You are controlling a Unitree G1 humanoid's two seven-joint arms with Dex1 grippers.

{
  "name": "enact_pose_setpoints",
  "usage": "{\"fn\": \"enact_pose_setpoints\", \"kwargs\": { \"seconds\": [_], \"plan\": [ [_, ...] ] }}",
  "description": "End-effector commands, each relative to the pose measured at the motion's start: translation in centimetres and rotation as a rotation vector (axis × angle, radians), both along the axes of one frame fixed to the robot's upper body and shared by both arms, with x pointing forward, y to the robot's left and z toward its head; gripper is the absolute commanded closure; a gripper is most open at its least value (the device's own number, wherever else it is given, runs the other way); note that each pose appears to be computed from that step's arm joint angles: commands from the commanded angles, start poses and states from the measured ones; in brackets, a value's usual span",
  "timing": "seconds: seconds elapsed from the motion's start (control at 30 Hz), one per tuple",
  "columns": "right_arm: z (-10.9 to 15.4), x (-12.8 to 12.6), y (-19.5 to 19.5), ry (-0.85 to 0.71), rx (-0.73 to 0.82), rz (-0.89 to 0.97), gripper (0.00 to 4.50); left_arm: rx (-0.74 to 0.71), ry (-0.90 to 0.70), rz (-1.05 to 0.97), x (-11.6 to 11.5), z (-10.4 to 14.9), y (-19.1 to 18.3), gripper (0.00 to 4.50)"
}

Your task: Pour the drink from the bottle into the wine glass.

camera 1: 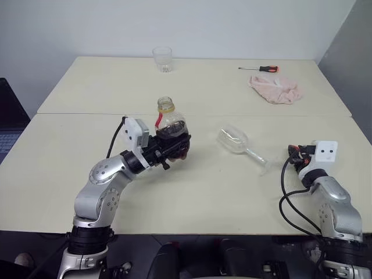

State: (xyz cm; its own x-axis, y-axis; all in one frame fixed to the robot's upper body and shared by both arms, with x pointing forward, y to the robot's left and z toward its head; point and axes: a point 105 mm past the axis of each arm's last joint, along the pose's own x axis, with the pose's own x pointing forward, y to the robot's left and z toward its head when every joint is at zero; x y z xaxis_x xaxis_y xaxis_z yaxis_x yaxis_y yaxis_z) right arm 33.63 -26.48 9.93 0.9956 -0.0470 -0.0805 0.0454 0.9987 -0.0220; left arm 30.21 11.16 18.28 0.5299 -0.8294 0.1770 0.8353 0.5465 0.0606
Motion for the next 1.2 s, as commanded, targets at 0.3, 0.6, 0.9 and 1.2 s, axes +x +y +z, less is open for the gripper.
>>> {"fn": "enact_pose_setpoints", "kwargs": {
  "seconds": [0.3, 0.6, 0.9, 1.2],
  "plan": [
    [0.7, 0.5, -0.9, -0.046, -0.019, -0.039, 3.33, 0.000, -0.044, -0.132, -1.8, 1.4, -1.1, 2.80],
    [0.7, 0.4, -0.9, -0.044, -0.023, -0.045, 0.02, 0.007, -0.046, -0.146, -1.9, 1.5, -1.1, 2.80],
    [1.9, -0.2, -0.9, -0.078, -0.024, -0.018, 0.02, 0.011, -0.047, -0.144, -2.0, 1.4, -1.1, 2.80],
    [5.0, -2.3, 1.4, -0.162, 0.009, 0.142, 0.02, 0.018, -0.049, -0.096, -1.5, 1.5, -0.1, 2.80]
  ]
}}
